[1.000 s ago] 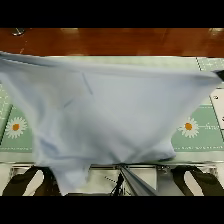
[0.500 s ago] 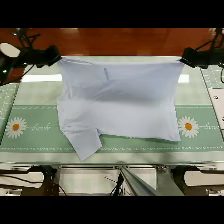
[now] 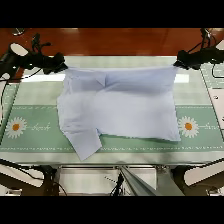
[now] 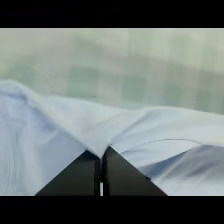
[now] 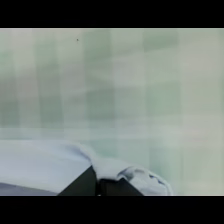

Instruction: Fold the shirts.

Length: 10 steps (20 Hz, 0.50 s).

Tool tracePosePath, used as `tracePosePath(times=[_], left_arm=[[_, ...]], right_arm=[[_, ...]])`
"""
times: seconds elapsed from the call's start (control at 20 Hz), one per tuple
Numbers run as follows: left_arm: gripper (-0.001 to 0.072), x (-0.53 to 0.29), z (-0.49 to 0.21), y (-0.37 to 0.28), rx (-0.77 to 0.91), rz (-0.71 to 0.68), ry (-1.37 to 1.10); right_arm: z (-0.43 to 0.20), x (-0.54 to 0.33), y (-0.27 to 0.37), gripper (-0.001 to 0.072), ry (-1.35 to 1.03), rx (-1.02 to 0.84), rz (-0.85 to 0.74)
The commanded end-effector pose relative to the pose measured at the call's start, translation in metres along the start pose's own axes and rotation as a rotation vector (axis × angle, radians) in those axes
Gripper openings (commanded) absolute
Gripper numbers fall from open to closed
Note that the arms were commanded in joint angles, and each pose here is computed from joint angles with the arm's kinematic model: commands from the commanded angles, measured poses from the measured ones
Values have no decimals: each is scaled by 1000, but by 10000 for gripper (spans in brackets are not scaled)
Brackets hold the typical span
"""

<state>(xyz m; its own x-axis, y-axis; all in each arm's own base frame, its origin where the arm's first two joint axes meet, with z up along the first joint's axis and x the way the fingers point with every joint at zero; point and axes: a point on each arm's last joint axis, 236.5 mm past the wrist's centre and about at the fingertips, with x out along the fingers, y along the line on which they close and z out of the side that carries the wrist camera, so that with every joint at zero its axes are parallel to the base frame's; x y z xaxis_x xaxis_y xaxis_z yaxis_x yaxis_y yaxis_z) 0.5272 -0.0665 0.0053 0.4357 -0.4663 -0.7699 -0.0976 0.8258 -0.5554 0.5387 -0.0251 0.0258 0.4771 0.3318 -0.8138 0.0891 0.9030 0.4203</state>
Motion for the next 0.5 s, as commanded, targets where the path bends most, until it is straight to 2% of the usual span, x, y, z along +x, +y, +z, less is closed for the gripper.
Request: tracePosePath(times=[0.0,0.15,0.4,0.45], left_arm=[[18,-25,-62,25,26,0,291],[18,-17,-108,53,30,96,443],[18,-2,-146,61,2,103,548],[59,-3,-145,61,2,102,549]], right_arm=[[-39,-21,-7,25,170,-24,21],[-93,-6,-21,25,337,3,27],[-158,26,-35,25,475,73,32],[-156,28,-36,28,465,69,31]])
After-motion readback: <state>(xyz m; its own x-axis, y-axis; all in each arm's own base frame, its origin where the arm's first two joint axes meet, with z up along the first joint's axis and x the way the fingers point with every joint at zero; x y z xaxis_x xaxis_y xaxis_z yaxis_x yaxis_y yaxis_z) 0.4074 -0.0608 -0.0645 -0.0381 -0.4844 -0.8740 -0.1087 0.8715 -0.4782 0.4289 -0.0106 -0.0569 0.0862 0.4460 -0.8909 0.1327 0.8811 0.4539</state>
